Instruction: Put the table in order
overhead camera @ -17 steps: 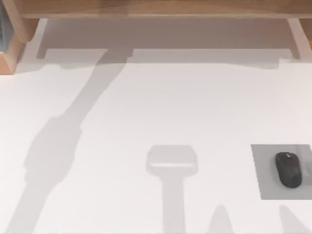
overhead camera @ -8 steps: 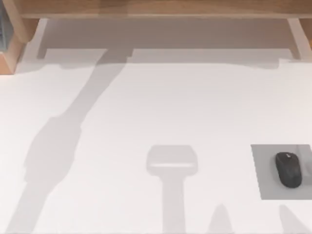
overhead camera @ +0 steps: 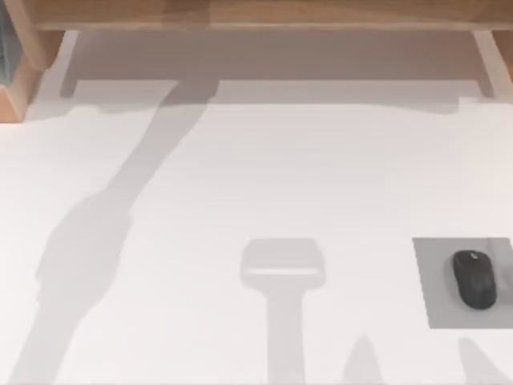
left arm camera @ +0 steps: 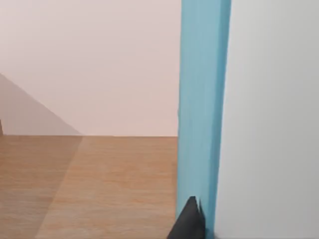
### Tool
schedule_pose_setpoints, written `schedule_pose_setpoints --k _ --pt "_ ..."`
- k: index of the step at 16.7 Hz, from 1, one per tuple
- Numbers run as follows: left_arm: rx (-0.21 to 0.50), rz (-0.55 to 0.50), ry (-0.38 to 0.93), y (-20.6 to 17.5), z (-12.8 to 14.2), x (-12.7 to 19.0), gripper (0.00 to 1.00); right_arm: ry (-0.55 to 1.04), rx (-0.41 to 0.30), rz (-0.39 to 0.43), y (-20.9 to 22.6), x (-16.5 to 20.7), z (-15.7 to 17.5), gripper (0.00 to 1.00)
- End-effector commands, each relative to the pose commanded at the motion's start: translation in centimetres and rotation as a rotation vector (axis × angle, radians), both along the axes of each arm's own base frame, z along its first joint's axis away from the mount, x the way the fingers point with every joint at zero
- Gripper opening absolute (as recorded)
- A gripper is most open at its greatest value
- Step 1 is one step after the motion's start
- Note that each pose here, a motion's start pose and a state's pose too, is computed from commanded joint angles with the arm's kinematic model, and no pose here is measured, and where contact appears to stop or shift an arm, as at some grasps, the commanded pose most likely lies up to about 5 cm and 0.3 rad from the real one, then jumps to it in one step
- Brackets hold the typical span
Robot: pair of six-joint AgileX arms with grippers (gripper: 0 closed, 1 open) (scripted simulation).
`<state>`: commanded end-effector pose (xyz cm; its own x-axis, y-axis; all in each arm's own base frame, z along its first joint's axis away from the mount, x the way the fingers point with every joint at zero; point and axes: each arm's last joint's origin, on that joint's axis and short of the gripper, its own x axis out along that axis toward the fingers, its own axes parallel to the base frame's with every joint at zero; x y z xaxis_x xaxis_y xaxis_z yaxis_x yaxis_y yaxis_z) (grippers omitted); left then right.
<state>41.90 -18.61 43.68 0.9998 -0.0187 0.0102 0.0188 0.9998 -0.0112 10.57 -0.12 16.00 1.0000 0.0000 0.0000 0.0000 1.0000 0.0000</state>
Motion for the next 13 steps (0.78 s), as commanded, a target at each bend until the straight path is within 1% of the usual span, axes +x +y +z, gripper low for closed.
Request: schedule_pose_setpoints --k 5,9,11,13 --pt "-0.001 -0.001 -0.002 0.1 1.1 -2.9 0.0 0.0 0.0 0.0 0.0 0.0 0.0 1.0" --pt "0.0 0.003 -0.003 0.3 1.1 -2.8 0.0 0.0 0.0 0.0 0.0 0.0 0.0 1.0" --pt "-0.007 0.008 -0.04 1.2 2.2 -3.3 0.0 0.0 0.0 0.0 0.0 0.0 0.0 1.0" --pt "-0.01 0.033 -0.122 3.5 4.5 -4.5 0.0 0.0 0.0 0.0 0.0 0.0 0.0 1.0"
